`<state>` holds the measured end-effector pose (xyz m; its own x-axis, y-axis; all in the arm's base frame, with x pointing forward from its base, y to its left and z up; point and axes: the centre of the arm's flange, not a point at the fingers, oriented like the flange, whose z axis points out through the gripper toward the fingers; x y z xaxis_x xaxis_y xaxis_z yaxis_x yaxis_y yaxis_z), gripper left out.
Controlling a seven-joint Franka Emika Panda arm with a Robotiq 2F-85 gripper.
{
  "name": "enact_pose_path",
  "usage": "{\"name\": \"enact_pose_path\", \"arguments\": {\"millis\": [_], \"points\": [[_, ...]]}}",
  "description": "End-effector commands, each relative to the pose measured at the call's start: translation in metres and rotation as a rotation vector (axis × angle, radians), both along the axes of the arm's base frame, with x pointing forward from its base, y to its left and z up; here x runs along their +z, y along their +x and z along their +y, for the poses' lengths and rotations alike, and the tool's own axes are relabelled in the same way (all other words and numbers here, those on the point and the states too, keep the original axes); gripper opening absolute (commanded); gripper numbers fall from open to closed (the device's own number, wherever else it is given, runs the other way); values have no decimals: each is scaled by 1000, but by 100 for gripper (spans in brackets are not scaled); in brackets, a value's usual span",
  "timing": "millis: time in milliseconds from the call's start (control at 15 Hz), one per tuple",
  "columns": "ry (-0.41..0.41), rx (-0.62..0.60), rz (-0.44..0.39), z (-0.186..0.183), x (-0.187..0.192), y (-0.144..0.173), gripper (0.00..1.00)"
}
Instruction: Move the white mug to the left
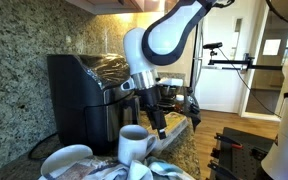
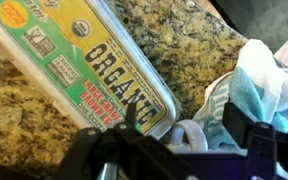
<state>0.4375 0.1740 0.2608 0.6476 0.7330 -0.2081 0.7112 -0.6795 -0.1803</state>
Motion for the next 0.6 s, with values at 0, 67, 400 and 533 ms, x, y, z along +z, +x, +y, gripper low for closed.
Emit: {"name": "enact_pose_path", "arguments": {"millis": [0,67,400,533], "points": [[-2,-42,36,-21,20,0,89],[-9,-69,47,-29,22,0,89],[-48,-265,46,-93,34,9,90],[-46,-356,30,-121,40,15,90]]}}
